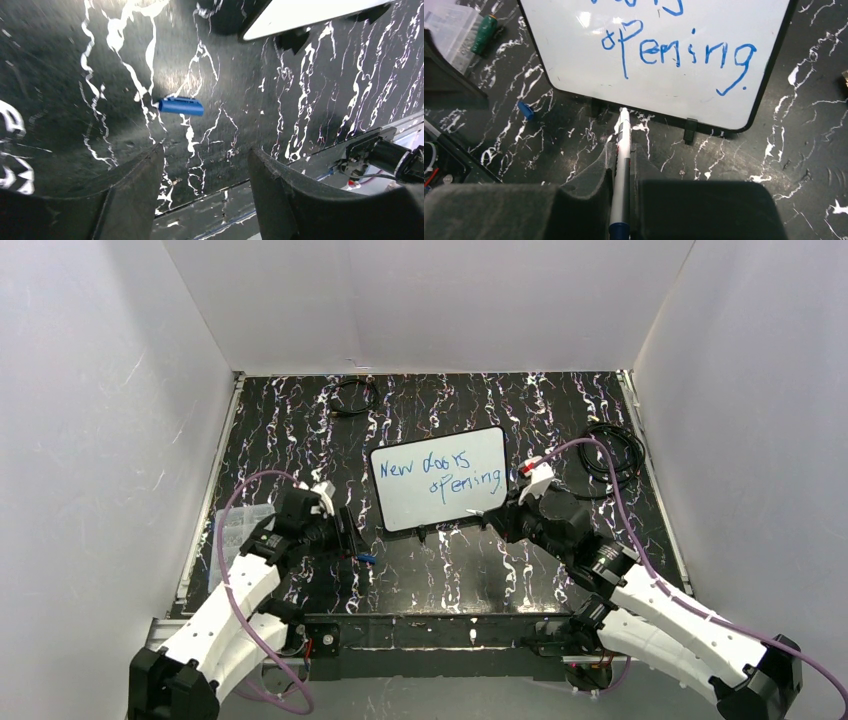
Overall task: Write a sentence on the whiteboard
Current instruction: Close the whiteboard marker at the center of the board.
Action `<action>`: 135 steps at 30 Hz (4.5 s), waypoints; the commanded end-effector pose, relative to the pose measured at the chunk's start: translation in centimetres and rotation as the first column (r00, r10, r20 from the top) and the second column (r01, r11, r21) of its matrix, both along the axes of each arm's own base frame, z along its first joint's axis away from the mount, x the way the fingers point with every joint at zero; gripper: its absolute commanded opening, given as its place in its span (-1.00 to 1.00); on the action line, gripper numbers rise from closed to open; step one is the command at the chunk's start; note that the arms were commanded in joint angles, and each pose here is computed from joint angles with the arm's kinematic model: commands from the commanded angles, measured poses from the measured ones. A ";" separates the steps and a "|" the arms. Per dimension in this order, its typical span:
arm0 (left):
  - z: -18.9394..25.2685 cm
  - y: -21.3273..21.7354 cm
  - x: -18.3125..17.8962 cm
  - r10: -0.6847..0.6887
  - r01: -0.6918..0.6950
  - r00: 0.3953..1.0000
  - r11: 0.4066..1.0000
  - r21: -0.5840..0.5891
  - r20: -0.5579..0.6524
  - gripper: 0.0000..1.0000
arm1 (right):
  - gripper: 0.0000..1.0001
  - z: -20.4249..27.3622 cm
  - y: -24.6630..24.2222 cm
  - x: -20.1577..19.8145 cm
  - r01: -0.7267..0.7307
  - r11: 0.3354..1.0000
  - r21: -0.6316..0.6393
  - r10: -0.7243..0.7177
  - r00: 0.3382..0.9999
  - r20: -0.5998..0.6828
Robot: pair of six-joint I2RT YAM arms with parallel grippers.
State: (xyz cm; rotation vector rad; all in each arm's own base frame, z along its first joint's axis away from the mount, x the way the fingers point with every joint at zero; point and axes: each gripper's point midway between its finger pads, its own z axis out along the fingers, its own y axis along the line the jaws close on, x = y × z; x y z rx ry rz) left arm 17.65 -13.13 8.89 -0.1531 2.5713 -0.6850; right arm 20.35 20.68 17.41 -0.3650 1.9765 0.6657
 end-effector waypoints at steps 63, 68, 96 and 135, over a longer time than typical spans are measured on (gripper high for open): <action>-7.8 -1.1 -0.7 -0.183 0.259 0.960 0.866 0.427 -0.211 -0.42 | -0.97 1.5 -1.9 0.6 0.119 0.979 0.167 -0.137 0.986 0.099; -8.6 -1.2 -1.8 -0.189 0.301 0.944 0.828 0.474 -0.270 -0.73 | -0.97 1.8 -2.1 0.6 0.124 0.977 0.171 -0.143 0.985 0.101; 0.3 -11.5 -6.7 -0.607 0.653 0.667 0.756 0.054 0.432 -1.00 | -0.97 2.2 7.6 -5.6 -0.448 0.868 0.213 0.485 0.855 -0.181; -1.1 -12.9 -10.5 -0.738 0.784 0.527 0.614 0.095 0.422 -1.00 | -0.97 -0.8 7.9 -9.6 -0.544 0.791 0.280 0.611 0.696 -0.376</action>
